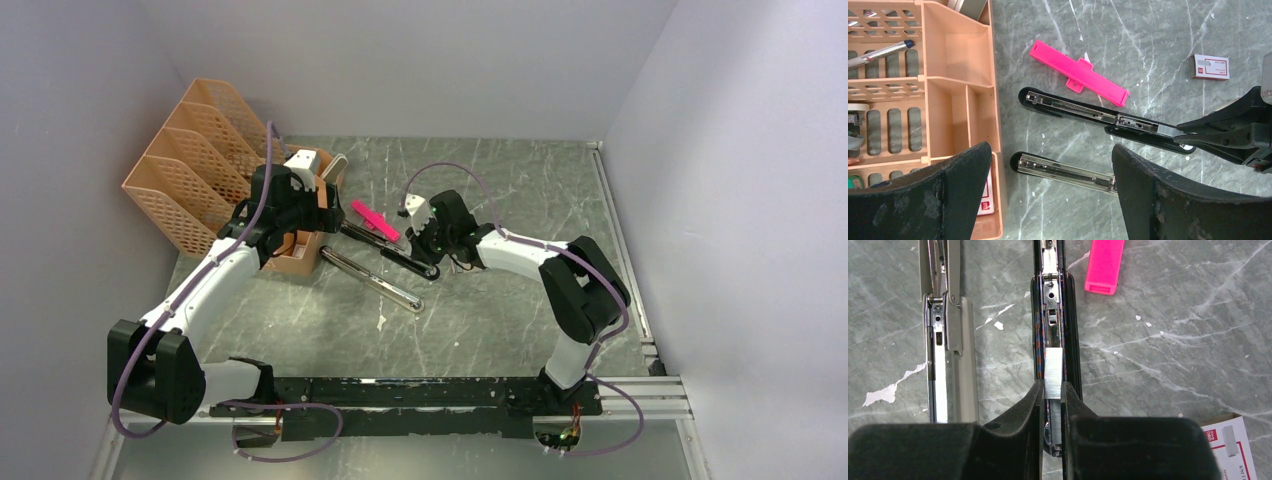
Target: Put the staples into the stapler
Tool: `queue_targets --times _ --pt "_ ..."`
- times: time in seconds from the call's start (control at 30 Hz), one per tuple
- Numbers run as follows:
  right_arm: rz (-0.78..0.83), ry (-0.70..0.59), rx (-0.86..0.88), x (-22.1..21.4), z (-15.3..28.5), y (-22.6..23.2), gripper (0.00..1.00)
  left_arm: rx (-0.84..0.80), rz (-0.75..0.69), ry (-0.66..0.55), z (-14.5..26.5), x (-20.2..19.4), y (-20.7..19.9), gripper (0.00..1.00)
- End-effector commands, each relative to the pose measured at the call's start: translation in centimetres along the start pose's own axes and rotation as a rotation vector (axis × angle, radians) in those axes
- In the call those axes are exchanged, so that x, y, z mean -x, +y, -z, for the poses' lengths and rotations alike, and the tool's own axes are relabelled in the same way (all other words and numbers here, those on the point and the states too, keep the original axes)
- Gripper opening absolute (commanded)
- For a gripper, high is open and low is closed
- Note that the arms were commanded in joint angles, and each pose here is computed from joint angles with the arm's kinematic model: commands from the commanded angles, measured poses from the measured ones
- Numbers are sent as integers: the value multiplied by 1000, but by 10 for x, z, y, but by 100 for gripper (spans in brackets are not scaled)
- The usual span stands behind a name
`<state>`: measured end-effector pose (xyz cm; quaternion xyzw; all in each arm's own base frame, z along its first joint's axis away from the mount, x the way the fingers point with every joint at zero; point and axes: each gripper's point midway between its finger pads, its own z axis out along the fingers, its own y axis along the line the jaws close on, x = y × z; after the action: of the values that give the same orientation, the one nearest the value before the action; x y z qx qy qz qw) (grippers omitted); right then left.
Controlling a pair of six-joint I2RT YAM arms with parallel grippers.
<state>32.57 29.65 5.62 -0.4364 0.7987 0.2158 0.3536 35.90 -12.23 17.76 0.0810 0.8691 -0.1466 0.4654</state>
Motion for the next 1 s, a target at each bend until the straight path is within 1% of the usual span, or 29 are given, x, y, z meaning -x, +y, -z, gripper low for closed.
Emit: queue_targets --times 0.0,0.8,0.97 --pt "8 32 19 -7 -2 -1 0 -3 9 -24 -3 5 2 94" --pt "61 68 54 -16 -5 6 0 -7 9 -27 -3 5 2 95" --pt "57 63 55 -15 -5 6 6 -6 8 -27 -3 5 2 95"
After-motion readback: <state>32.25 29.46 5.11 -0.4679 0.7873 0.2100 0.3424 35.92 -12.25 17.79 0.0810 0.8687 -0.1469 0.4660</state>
